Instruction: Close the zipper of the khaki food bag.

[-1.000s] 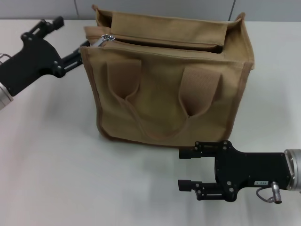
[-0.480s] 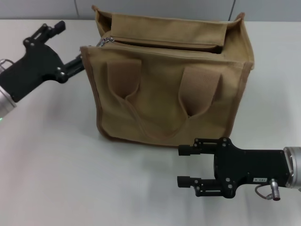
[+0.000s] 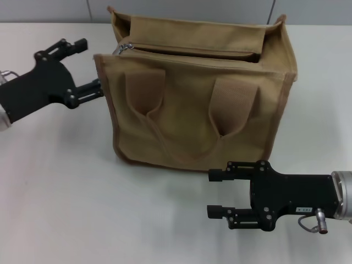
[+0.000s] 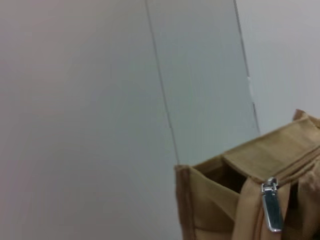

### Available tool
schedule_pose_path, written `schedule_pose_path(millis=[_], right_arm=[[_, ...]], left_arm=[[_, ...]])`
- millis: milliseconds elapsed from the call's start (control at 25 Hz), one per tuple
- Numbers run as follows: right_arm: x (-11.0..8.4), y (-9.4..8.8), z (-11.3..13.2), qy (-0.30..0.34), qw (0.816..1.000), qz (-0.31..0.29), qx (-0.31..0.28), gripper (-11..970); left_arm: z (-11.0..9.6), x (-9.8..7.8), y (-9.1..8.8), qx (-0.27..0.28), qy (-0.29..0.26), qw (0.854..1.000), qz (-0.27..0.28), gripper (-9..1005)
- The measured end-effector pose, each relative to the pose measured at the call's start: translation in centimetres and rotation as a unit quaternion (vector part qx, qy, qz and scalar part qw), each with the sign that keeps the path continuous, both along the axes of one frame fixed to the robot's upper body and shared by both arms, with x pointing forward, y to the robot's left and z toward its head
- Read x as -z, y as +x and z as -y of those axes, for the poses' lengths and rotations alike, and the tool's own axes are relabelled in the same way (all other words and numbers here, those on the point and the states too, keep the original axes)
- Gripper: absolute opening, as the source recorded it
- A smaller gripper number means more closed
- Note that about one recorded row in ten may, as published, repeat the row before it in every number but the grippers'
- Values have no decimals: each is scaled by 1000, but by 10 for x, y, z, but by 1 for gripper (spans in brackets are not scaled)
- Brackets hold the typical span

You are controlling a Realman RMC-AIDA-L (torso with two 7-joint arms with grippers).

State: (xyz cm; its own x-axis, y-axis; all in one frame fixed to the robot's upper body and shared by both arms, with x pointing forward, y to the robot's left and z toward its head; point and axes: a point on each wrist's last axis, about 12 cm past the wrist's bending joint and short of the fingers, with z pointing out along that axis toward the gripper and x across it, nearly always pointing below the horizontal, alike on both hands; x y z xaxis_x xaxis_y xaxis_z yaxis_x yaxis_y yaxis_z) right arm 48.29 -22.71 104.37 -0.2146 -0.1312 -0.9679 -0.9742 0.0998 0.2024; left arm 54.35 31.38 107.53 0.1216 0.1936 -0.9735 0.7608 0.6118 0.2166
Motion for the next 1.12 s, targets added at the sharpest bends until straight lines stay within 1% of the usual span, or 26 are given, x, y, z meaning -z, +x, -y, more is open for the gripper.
schedule_pose_path(millis=[120,200,360,400,480,520,720,800,1120], right_arm=[[0,1,0,0,1000,1,-1,685],[0,1,0,0,1000,0,-1,685],[-1,1,0,0,1000,0,-1,685],[-1,1,0,0,1000,0,-1,685],[-1,1,-1,0,1000,0,-1,685],[-1,1,0,0,1000,0,-1,685],[0,1,0,0,1000,0,-1,685],[0,1,0,0,1000,0,-1,685],[-2,2,-1,5,1000,2,0,684]], left_arm=[[5,0,4,3,7,1000,-1,755],[10,0,10,-10,11,1000,4,753],[8,-3,15,-53,-2,998,32,751],[7,-4,14,-64,-9,997,45,750],[6,-5,13,-67,-12,996,50,748],[7,-4,11,-72,-16,995,61,748],[7,-4,10,-73,-16,995,65,744],[15,0,4,-61,-18,995,72,742],[15,3,1,-65,-14,995,80,736]])
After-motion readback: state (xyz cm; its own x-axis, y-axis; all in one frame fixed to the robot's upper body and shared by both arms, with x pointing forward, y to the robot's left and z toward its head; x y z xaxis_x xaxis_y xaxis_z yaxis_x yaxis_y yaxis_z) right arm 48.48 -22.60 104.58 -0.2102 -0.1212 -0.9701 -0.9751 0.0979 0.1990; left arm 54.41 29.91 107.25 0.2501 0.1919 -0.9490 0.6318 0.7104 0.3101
